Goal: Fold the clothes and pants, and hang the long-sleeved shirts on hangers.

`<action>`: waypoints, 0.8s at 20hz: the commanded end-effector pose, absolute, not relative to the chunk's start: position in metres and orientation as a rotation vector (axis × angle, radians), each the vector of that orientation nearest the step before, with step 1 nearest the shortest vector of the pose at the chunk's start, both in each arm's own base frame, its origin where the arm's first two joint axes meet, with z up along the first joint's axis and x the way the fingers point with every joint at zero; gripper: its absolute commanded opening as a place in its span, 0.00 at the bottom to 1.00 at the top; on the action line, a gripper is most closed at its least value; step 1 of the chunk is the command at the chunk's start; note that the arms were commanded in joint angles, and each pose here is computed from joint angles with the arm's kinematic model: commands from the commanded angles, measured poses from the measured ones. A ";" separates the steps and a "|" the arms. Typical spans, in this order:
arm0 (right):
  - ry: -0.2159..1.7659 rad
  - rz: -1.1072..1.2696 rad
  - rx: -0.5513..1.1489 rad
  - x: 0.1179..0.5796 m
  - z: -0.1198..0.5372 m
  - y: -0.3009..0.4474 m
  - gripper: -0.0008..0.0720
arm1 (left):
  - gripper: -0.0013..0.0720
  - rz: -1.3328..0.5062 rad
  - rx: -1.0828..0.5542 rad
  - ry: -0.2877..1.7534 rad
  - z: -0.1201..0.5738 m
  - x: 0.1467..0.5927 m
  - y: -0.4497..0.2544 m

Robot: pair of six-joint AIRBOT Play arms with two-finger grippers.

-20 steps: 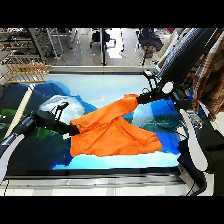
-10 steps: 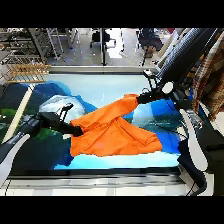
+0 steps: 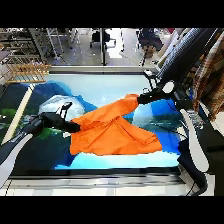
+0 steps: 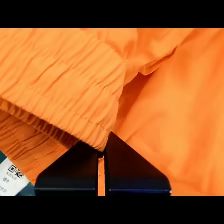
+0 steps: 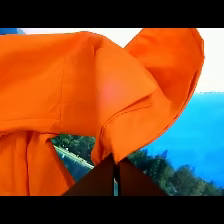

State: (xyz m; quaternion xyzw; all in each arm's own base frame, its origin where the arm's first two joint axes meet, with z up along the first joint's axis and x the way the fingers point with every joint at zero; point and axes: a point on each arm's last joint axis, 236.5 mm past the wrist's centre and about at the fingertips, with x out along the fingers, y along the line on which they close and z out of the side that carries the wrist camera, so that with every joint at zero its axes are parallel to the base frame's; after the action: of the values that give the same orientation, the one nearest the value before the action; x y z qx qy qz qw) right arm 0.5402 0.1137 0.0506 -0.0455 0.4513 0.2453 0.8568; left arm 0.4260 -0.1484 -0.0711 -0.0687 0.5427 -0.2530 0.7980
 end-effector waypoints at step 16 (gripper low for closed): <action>0.320 0.318 -0.420 0.267 0.402 0.058 0.03 | 0.03 -0.609 -0.208 0.155 0.434 0.214 -0.135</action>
State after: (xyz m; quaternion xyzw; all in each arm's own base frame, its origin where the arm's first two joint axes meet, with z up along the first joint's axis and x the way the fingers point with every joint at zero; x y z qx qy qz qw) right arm 0.3213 0.0662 0.3485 -0.1911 0.2465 0.1843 0.9321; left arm 0.2763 -0.1321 0.3681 -0.1133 0.1838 -0.2996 0.9293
